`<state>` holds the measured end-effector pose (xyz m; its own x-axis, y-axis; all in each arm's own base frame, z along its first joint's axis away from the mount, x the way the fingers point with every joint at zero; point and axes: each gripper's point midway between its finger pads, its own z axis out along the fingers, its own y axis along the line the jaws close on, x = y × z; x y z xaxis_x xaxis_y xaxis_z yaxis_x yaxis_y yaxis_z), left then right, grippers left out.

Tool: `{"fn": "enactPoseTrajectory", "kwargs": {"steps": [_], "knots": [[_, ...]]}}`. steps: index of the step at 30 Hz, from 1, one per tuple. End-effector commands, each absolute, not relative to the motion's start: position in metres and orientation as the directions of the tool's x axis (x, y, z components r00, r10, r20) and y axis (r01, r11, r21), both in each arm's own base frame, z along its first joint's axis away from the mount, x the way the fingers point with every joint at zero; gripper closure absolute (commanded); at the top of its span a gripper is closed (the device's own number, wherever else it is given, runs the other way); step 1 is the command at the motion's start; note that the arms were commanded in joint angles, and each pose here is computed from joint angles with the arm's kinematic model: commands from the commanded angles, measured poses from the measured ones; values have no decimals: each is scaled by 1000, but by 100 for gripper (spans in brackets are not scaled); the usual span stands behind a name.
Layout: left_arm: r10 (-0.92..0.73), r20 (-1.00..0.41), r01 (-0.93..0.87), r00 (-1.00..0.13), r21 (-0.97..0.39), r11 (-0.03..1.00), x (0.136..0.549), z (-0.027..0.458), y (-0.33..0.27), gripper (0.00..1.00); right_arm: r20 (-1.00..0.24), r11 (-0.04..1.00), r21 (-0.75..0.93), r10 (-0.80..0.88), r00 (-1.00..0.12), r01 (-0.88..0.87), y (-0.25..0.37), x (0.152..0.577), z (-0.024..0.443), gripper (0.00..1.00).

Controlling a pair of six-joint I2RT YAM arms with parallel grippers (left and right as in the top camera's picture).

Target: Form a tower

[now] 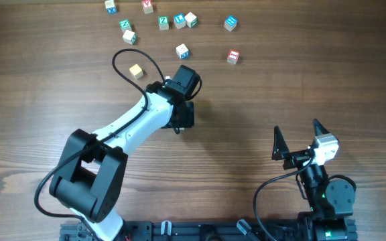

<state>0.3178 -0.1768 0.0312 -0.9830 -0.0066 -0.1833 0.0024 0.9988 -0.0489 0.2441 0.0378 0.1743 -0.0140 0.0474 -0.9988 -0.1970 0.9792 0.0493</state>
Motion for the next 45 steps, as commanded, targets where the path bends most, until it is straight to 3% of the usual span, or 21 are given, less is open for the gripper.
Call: {"fn": "enactPoseTrajectory", "kwargs": {"steps": [1,3,7,9,10,12,16,21,26,27,29,31,35,36,38,39,40,41,43,45], "knots": [[-17,-181,-7,-983,-58,998,318,30,-181,46,-999,981,54,54,-5,-188,36,244,176,0],[-17,-181,-7,-983,-58,998,318,30,-181,59,-999,981,54,54,-5,-188,36,244,176,0],[-17,-180,-7,-983,-57,998,318,30,-181,61,-999,981,54,54,-5,-188,36,244,176,0],[-17,-180,-7,-983,-57,998,318,30,-181,73,-999,981,54,54,-5,-189,36,244,176,0],[-17,-180,-7,-983,-57,998,318,30,-181,75,-999,981,54,54,-5,-189,36,244,176,0],[-17,-180,-7,-984,-57,998,317,30,-181,68,-999,981,54,54,-5,-188,36,244,176,0],[-17,-180,-7,-984,-57,998,317,30,-181,41,-999,981,54,54,-5,-188,36,244,176,0],[-16,-177,-7,-984,-55,998,317,30,-180,23,-999,981,54,54,-5,-188,36,244,176,0],[-16,-177,-7,-984,-55,998,317,30,-181,21,-999,981,54,54,-5,-188,36,244,176,0],[-16,-178,-6,-984,-55,998,317,30,-181,18,-999,981,54,54,-5,-189,36,244,176,0],[2,-210,16,-978,-67,998,326,41,-182,1,-999,981,54,54,-5,-188,36,244,176,0],[20,-250,41,-968,-78,996,339,64,-181,0,-999,981,54,54,-5,-188,36,244,176,1],[-73,-395,-13,-916,-151,988,383,153,-167,1,-999,981,54,54,-5,-188,36,244,176,0],[-117,-462,-33,-879,-186,982,402,188,-159,5,-999,981,54,54,-5,-189,36,244,176,0],[-159,-517,-54,-841,-212,976,418,210,-149,11,-999,981,54,54,-5,-189,36,244,176,0],[-183,-544,-69,-819,-223,972,428,217,-142,23,-999,981,54,54,-5,-189,36,244,176,0],[-208,-561,-88,-801,-234,968,436,220,-134,54,-999,981,54,54,-5,-188,36,244,176,0],[-221,-562,-103,-797,-234,967,442,217,-128,79,-999,981,54,54,-5,-189,36,244,176,1],[-232,-550,-125,-803,-226,966,446,208,-120,90,-999,981,54,54,-5,-189,36,244,176,0],[-239,-527,-145,-815,-214,966,450,194,-114,93,-999,981,54,54,-5,-188,36,244,176,0]]}}
